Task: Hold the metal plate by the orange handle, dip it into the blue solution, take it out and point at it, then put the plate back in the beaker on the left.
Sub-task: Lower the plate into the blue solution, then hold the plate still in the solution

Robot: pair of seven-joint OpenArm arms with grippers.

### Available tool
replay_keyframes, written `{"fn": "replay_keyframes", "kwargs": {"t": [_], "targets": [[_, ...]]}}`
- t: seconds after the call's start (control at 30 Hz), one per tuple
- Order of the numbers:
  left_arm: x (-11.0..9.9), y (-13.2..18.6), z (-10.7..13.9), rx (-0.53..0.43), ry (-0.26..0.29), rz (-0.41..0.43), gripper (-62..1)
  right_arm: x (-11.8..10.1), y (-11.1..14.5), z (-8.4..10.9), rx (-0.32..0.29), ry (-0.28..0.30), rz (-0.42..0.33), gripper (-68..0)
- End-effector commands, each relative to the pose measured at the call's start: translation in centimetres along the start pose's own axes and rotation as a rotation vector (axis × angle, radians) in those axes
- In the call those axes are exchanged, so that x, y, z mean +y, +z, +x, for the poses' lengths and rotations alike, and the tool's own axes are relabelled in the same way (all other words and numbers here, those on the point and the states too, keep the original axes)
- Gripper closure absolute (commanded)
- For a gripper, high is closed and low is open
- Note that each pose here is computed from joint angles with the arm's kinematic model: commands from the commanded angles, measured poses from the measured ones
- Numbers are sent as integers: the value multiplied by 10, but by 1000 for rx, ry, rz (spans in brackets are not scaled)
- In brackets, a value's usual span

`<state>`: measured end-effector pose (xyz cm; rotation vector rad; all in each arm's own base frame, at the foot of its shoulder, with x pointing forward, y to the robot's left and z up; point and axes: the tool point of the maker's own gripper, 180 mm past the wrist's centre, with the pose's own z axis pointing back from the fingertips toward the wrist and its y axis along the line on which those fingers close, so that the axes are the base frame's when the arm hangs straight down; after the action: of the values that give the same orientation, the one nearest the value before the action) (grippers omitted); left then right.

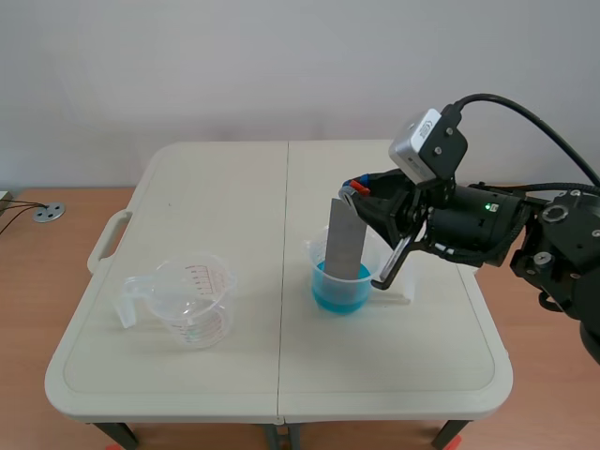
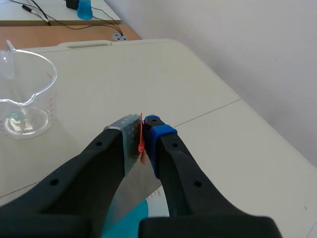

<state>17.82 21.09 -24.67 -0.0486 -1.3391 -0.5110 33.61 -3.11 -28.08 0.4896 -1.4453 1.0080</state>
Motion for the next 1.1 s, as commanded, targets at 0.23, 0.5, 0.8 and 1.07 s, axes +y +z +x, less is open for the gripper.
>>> {"fn": "replay_keyframes", "kwargs": {"t": [0.23,0.5,0.8,1.07], "targets": [[2,-1,8,-25,-7,2,-49,-6,-1,6,-12,16,-4,-11],[2,-1,8,-25,-7,2,-49,-6,-1,6,-12,16,-4,-11],[2,-1,8,-25,-7,2,-49,-3,-6,7,-18,14,0,-11],[2,-1,8,-25,-7,2,-49,-3,-6,7,-18,15,0,-11]]}}
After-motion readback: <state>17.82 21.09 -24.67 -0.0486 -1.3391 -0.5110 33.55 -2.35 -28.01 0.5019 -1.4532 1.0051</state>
